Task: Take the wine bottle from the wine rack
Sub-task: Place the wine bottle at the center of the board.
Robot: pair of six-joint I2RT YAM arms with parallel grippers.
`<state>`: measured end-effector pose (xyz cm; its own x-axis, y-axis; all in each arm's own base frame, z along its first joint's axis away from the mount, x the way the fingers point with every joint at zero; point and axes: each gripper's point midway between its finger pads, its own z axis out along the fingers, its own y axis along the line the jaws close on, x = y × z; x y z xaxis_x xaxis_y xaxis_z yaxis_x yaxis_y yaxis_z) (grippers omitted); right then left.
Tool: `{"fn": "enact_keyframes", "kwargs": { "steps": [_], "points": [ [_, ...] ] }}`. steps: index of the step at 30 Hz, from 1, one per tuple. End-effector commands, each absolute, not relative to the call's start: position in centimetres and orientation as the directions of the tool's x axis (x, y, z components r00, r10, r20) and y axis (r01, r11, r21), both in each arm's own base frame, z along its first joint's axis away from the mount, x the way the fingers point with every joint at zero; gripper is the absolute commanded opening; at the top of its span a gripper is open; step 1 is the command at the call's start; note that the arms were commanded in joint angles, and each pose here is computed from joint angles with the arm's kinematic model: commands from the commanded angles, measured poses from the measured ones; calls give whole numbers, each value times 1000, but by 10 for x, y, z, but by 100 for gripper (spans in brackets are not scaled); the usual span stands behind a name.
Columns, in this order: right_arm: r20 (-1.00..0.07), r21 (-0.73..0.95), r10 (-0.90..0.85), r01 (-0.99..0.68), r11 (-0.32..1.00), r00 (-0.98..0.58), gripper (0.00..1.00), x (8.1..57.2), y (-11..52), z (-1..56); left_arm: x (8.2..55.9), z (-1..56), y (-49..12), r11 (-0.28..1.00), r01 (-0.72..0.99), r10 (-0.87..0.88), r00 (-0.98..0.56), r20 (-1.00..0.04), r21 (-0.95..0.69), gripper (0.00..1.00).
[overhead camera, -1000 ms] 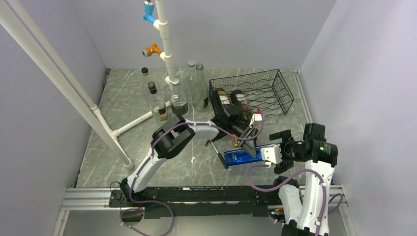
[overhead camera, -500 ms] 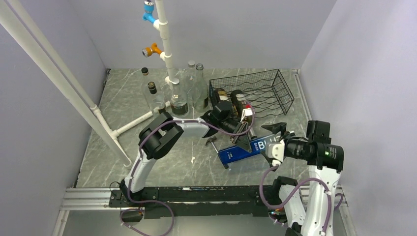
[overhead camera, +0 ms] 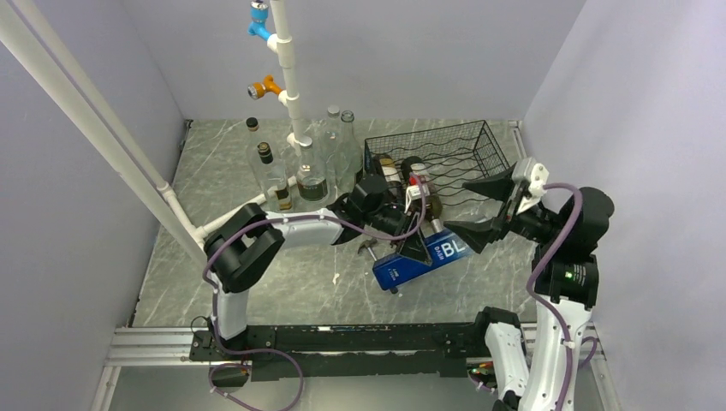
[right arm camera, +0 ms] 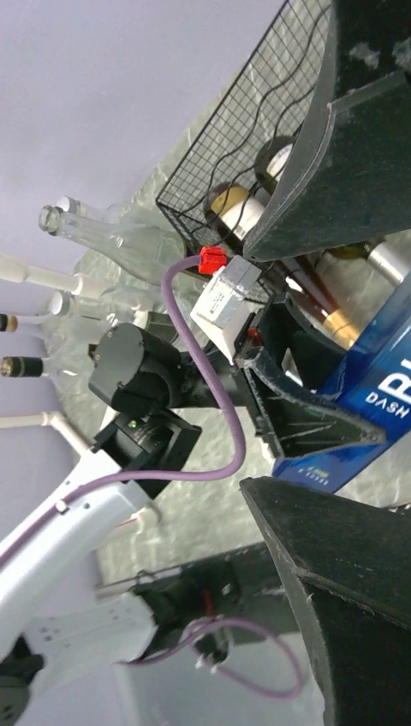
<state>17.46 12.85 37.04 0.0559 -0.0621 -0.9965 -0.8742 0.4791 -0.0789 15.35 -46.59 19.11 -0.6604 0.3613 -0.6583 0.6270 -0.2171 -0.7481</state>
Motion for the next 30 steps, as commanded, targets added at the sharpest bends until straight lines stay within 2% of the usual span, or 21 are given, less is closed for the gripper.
{"fn": "enact_keyframes", "kwargs": {
  "steps": [1, 5, 17, 30],
  "points": [
    [-994, 96, 83, -874, 477, -64, 100, 168, 133, 402, 167, 254, -462, -212, 774, 158, -575, -802, -597, 0],
    [-986, 166, 115, -835, 524, -124, 100, 176, 127, 394, 181, 257, -453, -80, 816, 48, -571, -820, -573, 0],
    [-903, 429, 253, -700, 571, -348, 98, 203, 112, 358, 191, 289, -425, 144, 879, -228, -418, -880, -455, 0],
    [-809, 551, 265, -520, 653, -525, 96, 229, 92, 307, 208, 298, -409, 452, 825, -365, -177, -914, -340, 0]
  ]
}}
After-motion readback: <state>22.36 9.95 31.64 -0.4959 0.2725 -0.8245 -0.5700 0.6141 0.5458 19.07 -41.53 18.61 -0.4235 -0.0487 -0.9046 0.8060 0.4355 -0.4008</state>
